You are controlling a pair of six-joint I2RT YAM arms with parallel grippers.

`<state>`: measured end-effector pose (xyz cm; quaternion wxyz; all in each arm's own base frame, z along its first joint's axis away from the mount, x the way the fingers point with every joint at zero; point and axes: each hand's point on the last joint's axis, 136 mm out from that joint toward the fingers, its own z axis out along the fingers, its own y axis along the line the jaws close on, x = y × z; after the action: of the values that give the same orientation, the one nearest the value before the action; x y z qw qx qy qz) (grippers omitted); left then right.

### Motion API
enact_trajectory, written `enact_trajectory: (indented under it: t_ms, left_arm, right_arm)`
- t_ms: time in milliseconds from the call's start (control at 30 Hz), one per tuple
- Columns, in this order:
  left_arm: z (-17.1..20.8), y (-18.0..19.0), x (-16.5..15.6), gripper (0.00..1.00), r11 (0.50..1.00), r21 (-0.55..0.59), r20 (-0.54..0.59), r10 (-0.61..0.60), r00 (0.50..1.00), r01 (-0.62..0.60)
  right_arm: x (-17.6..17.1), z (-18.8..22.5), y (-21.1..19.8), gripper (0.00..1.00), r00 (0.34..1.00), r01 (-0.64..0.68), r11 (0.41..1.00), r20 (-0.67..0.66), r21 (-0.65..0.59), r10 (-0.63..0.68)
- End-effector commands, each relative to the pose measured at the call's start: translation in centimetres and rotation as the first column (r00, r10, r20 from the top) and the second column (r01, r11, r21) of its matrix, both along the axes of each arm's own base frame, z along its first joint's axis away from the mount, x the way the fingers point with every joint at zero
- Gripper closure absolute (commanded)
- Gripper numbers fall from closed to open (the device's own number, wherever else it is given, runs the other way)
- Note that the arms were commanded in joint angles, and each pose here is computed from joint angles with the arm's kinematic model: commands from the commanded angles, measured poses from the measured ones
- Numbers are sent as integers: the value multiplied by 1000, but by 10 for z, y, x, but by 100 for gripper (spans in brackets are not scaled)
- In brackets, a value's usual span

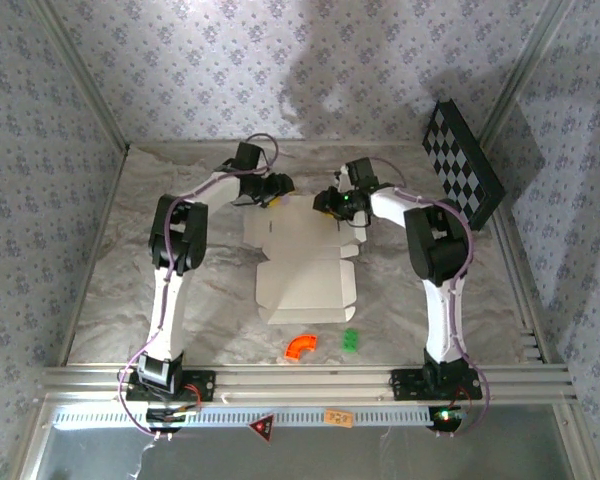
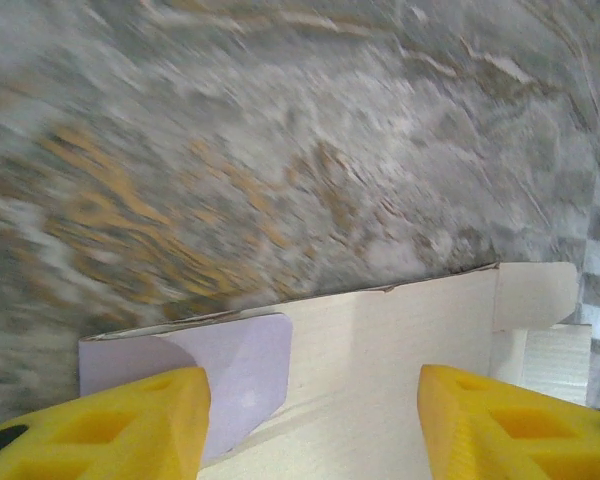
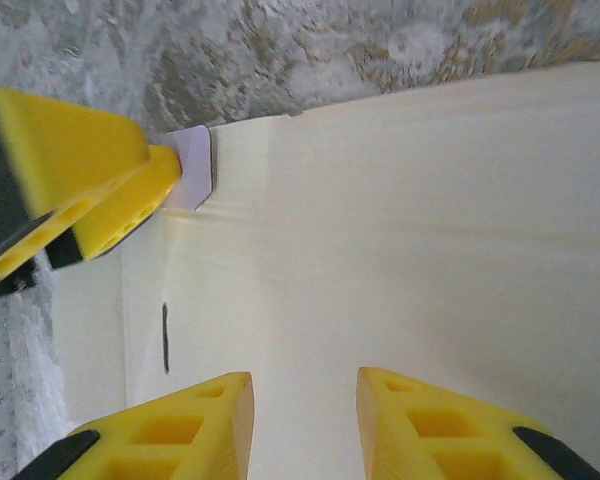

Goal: Fold the paper box

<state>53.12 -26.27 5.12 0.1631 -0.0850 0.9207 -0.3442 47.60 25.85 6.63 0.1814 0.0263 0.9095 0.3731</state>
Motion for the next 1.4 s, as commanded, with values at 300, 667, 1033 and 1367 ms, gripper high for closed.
enact_trajectory:
  t_ms: [300, 667, 1033, 1367]
  left_arm:
    - [58, 41, 0, 34, 993, 117, 97, -26, 995, 14]
    - [89, 104, -50, 29, 979, 198, 129, -74, 989, 47]
    - [20, 133, -93, 37, 992, 122, -5, -39, 999, 40]
    - [-5, 113, -90, 46, 996, 33, -40, -80, 996, 82]
  right_arm:
    - [-29, 44, -19, 63, 999, -33, 999, 36, -26, 33]
    - [-55, 28, -22, 62, 999, -52, 999, -6, -15, 52]
    - [-71, 25, -27, 61, 998, -57, 998, -5, -24, 57]
    - [-83, 10, -21, 61, 998, -63, 998, -30, -19, 62]
